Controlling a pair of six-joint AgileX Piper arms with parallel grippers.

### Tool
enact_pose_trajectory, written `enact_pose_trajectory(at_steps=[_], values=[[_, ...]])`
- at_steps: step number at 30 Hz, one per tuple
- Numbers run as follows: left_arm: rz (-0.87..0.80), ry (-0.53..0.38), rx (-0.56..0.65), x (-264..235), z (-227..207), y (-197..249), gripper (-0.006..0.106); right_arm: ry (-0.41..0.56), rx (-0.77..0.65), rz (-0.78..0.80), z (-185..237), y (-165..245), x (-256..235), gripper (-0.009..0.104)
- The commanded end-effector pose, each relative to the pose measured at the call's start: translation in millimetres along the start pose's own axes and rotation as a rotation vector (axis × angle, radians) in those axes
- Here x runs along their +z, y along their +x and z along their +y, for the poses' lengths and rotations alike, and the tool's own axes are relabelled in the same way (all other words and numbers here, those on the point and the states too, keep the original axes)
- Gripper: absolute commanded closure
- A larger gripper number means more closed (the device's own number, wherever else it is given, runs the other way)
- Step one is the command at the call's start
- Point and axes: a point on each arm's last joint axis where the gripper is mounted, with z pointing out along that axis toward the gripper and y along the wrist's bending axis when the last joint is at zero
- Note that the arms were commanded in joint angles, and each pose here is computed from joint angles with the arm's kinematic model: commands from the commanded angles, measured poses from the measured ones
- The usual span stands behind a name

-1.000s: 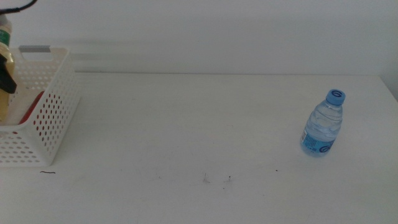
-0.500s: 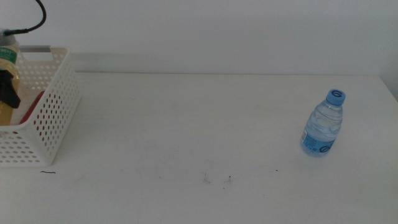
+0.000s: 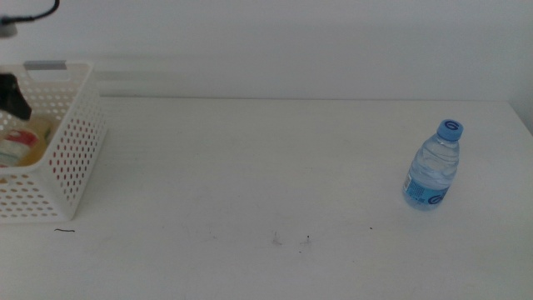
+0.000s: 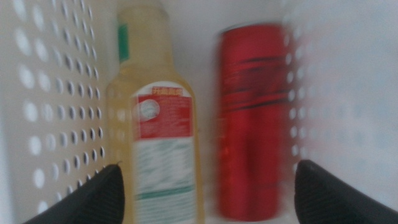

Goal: Use arms to grab the bottles and put them into the dustbin to the left of the table.

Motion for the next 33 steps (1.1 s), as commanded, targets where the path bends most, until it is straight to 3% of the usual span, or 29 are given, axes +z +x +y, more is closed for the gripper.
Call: enact_pose_trajectory(at_steps=[1, 7, 11, 15, 21, 33], values=[[-0.087, -0.013, 0.039, -30, -21, -10, 0.007, 0.005, -0.009, -0.011, 0, 0, 0, 0.003], [-0.242, -0.066, 0.148, -81, -86, -2, 0.007, 0.005, -0.009, -0.011, 0, 0, 0, 0.003], [-0.474, 0.025, 0.255, -114, -141, 32, 0.007, 0.005, -0.009, -0.011, 0, 0, 0, 0.003], [-0.638, 0.175, 0.370, -142, -182, 83, 0.007, 0.005, -0.009, -0.011, 0, 0, 0, 0.003], [-0.669, 0.388, 0.492, -156, -212, 149, 0.007, 0.005, -0.009, -0.011, 0, 0, 0, 0.003], [-0.649, 0.459, 0.567, -156, -237, 167, 0.007, 0.005, -0.009, -0.011, 0, 0, 0, 0.003]])
